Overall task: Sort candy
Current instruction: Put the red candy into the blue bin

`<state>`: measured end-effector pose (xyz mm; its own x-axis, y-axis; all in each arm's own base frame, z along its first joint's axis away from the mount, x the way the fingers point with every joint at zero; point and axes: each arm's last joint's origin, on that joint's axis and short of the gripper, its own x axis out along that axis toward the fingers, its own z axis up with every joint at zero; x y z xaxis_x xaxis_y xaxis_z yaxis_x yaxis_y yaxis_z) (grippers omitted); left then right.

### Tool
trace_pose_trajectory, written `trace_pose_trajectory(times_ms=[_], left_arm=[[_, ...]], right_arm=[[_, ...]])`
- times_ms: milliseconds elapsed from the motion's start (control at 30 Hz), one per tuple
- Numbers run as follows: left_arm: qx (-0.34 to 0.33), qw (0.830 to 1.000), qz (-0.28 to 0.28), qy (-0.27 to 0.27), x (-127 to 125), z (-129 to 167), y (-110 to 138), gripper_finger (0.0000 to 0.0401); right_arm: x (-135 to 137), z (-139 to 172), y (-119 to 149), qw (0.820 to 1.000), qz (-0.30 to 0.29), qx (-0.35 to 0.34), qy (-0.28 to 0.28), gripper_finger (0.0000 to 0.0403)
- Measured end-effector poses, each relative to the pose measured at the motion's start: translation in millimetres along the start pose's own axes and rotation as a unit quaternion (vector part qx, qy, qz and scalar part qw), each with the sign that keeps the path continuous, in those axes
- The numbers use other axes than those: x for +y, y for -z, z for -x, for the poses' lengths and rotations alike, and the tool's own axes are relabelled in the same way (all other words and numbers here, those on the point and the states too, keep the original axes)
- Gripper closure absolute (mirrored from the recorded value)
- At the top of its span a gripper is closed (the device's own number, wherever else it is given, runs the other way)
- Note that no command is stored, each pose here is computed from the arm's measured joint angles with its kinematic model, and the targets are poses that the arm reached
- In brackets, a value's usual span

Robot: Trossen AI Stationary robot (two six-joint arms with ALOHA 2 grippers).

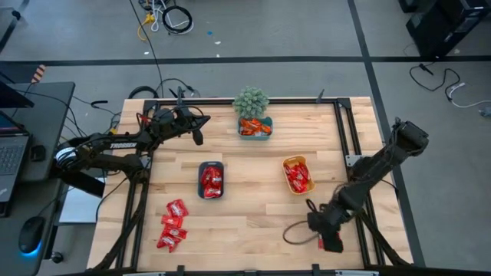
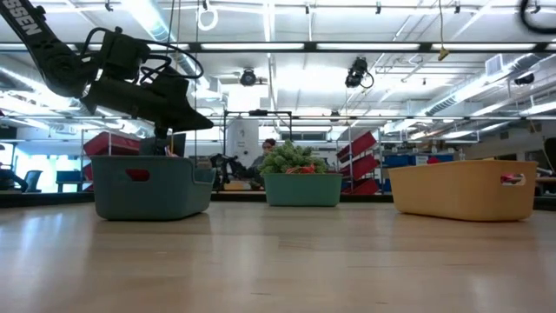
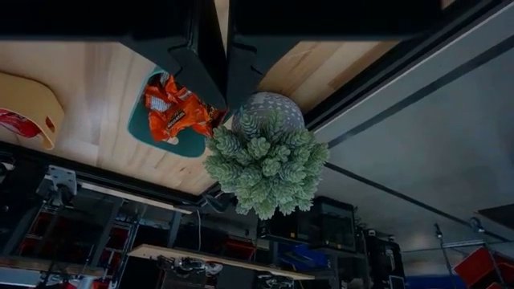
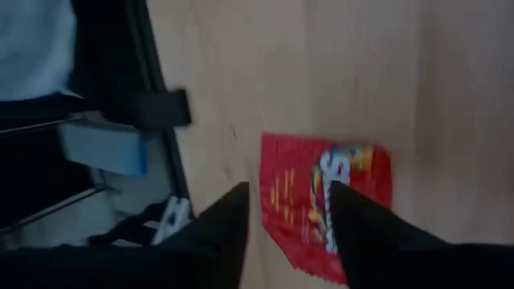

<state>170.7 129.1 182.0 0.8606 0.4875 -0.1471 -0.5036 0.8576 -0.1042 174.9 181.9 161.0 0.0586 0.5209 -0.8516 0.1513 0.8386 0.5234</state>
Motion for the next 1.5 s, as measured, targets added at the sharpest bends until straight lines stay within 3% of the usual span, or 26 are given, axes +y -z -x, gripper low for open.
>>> trace_pose_trajectory(times_ms=[133,267,567,733,900,1033,1267,1500], left_arm=[[0.000,1.000,0.000,0.000,0,0,0,0.0390],[0.000,1.000,0.000,0.000,0,0,0,0.0390],[0.002,1.000,0.000,0.000,0,0,0,0.0390],[0.007,1.000,0.001,-0.001,0,0,1,0.0390],[0.008,1.000,0.001,-0.001,0,0,2,0.0390],[0.008,1.000,0.002,-0.001,0,0,2,0.0390],[0.008,1.000,0.003,-0.001,0,0,2,0.0390],[0.008,1.000,0.003,-0.001,0,0,2,0.0390]], right_arm=[[7,-8,24,0.998,0.028,-0.011,0.049,0.0185],[2,-11,39,0.992,0.045,-0.017,0.120,0.0158],[3,-14,46,0.984,0.087,-0.046,0.150,0.0184],[5,-34,43,0.982,0.110,-0.038,0.150,0.0197],[6,-40,38,0.971,0.117,-0.018,0.208,0.0201],[1,-37,32,0.966,0.125,-0.013,0.227,0.0239],[-10,-17,16,0.959,0.120,-0.052,0.252,0.0385],[-19,24,-11,0.958,0.129,-0.118,0.226,0.0398]])
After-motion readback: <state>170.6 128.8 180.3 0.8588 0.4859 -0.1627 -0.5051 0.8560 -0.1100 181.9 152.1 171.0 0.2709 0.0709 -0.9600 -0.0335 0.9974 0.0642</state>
